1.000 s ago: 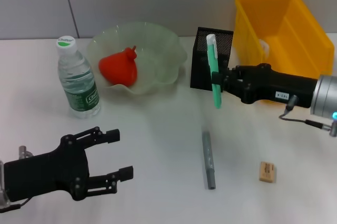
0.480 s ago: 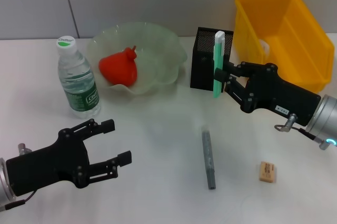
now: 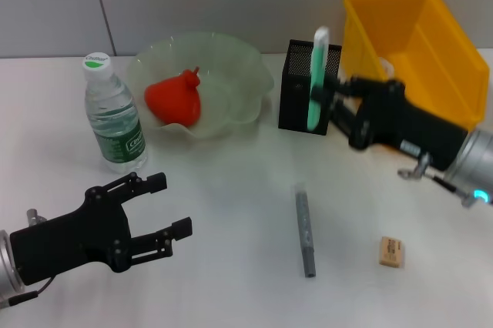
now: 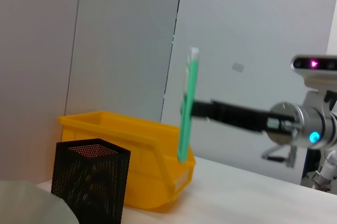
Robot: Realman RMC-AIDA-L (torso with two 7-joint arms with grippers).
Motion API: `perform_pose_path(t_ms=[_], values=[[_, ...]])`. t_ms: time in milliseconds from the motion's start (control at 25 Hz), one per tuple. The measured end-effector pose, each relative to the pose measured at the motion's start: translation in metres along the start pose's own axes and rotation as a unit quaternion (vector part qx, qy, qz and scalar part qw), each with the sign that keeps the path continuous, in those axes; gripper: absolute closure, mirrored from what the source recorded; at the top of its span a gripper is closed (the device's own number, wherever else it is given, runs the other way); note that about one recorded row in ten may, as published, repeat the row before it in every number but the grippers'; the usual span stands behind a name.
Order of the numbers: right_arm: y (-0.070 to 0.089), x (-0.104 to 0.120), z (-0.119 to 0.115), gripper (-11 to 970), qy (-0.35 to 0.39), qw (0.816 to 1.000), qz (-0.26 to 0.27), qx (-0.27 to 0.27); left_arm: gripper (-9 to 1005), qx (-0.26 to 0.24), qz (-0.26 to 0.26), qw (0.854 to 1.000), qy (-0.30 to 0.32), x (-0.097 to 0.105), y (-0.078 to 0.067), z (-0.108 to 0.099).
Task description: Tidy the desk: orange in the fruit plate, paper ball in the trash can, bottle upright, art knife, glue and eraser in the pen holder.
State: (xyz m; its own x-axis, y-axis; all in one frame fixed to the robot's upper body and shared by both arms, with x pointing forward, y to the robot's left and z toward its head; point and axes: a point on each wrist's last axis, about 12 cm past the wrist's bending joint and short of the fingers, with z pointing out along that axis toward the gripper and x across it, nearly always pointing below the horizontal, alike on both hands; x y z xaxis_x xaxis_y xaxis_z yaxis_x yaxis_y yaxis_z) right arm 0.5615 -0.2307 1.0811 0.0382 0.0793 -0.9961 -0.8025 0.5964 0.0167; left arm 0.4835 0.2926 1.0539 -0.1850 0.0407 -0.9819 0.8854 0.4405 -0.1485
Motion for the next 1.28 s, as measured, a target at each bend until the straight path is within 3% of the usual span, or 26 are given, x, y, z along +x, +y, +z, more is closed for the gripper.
perform_pose_path(t_ms=[320, 720, 1280], values=[[-0.018, -0.014, 0.025, 727, -0.035, 0.997, -0.032, 0.061, 154, 0.002, 0.001, 1.000, 0.000, -0.001, 0.001, 0.002], [-0.038, -0.017, 0.052, 717, -0.028, 0.988, -0.022, 0.149, 154, 0.001, -0.008, 1.000, -0.007, -0.002, 0.002, 0.007], [-0.041, -0.010, 0.079, 704, 0.035, 0.986, -0.007, 0.164, 154, -0.012, -0.017, 1.000, -0.007, -0.002, 0.005, 0.006]])
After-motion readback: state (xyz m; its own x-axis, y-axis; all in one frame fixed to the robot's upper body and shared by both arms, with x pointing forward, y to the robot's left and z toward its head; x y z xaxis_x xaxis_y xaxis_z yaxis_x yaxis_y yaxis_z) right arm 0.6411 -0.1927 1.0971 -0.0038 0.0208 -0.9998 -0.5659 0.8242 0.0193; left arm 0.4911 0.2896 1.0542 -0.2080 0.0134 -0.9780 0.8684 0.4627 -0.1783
